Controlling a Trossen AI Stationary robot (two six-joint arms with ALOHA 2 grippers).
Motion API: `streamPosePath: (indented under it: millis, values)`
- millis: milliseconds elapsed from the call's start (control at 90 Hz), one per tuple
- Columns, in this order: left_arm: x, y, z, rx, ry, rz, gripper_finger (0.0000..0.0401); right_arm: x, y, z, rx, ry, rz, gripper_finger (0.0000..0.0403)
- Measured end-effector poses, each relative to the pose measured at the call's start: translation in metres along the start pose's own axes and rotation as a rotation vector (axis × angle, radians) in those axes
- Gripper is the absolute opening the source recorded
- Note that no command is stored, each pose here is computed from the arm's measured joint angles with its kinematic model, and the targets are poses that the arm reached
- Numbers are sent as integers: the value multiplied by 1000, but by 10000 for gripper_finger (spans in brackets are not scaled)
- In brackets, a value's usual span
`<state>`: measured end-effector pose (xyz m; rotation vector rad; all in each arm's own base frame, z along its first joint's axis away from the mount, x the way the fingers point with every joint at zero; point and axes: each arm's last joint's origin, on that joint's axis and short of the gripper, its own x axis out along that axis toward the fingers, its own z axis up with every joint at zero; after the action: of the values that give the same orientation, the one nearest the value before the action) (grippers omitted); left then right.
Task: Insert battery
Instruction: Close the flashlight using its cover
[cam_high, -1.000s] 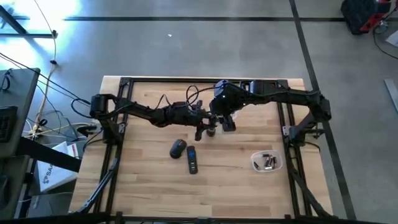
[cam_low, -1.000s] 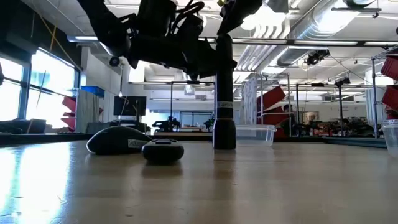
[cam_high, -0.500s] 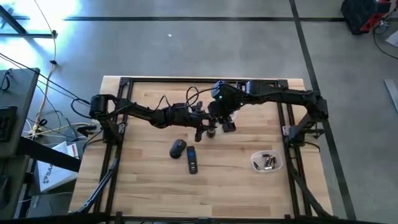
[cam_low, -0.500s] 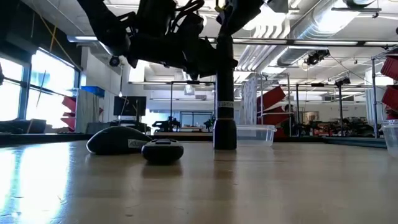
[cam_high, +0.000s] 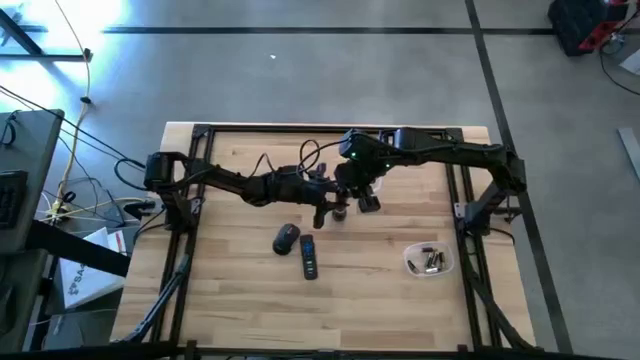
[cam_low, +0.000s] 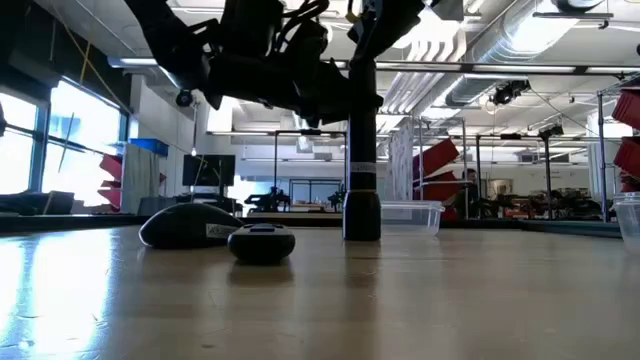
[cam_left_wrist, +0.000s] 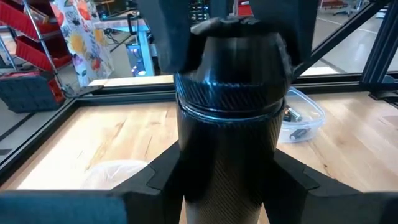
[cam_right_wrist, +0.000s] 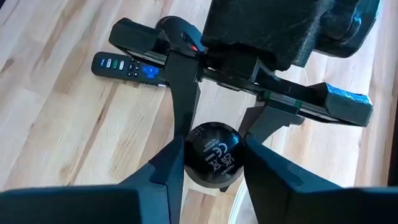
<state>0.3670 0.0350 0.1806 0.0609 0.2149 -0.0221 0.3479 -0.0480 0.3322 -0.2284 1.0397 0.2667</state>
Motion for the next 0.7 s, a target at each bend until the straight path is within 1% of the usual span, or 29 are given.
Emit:
streamPosePath:
  millis: [211,422,511,700]
  values:
    - [0,0,0,-7,-2,10,140,8,-2,0,19,29,-7,100]
    - [0,0,0,-12,-3,27,140,17,-4,0,84,51,-2,100]
    - [0,0,0,-14,-2,30,140,17,-5,0,105,58,-20,100]
    - [0,1,1,-20,-9,51,140,17,-5,0,203,65,-43,99]
